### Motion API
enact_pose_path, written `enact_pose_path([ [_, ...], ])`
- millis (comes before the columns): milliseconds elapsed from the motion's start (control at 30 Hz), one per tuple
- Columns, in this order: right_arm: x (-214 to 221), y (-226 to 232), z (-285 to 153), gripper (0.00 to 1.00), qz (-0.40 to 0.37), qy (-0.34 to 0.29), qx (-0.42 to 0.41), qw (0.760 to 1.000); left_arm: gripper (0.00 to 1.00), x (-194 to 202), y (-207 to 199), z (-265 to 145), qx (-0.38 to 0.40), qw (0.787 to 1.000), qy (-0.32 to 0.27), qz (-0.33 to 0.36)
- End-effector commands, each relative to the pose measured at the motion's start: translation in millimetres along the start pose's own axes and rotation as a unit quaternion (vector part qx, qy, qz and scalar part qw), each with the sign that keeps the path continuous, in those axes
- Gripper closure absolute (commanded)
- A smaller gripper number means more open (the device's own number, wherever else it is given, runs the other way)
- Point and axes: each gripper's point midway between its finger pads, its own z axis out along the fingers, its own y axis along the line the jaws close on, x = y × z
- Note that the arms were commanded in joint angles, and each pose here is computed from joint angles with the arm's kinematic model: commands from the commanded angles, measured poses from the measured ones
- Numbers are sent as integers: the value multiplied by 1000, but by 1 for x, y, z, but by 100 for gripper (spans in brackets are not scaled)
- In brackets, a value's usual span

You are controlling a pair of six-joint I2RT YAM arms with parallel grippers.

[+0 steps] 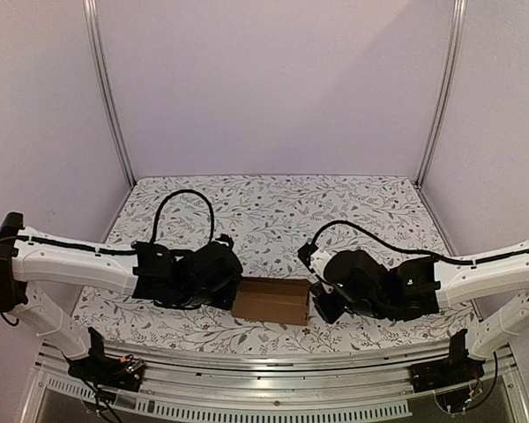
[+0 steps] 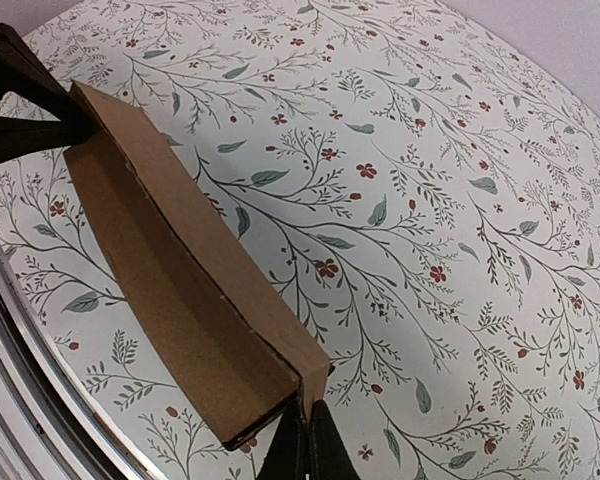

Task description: Fold the paper box

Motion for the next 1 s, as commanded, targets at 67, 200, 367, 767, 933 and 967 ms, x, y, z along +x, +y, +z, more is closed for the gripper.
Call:
enact_pose_path([
  [67, -32, 10, 1, 100, 81, -45, 5, 996, 100, 6, -10, -11, 10, 1000, 4, -6],
  [200, -36, 11, 5, 100, 114, -51, 9, 992, 100, 6, -7, -13, 7, 1000, 0, -11],
  [367, -40, 15, 10, 100, 141, -56, 9, 988, 100, 6, -6, -15, 7, 1000, -4, -14],
  [767, -51, 25, 13, 100, 185, -61, -10, 981, 100, 6, -9, -16, 4, 1000, -6, -8],
  [933, -50, 25, 15, 100, 203, -57, -7, 978, 100, 6, -9, -16, 3, 1000, -9, -8],
  [967, -49, 25, 15, 100, 205, -55, -8, 977, 100, 6, -9, -16, 3, 1000, -8, -7],
])
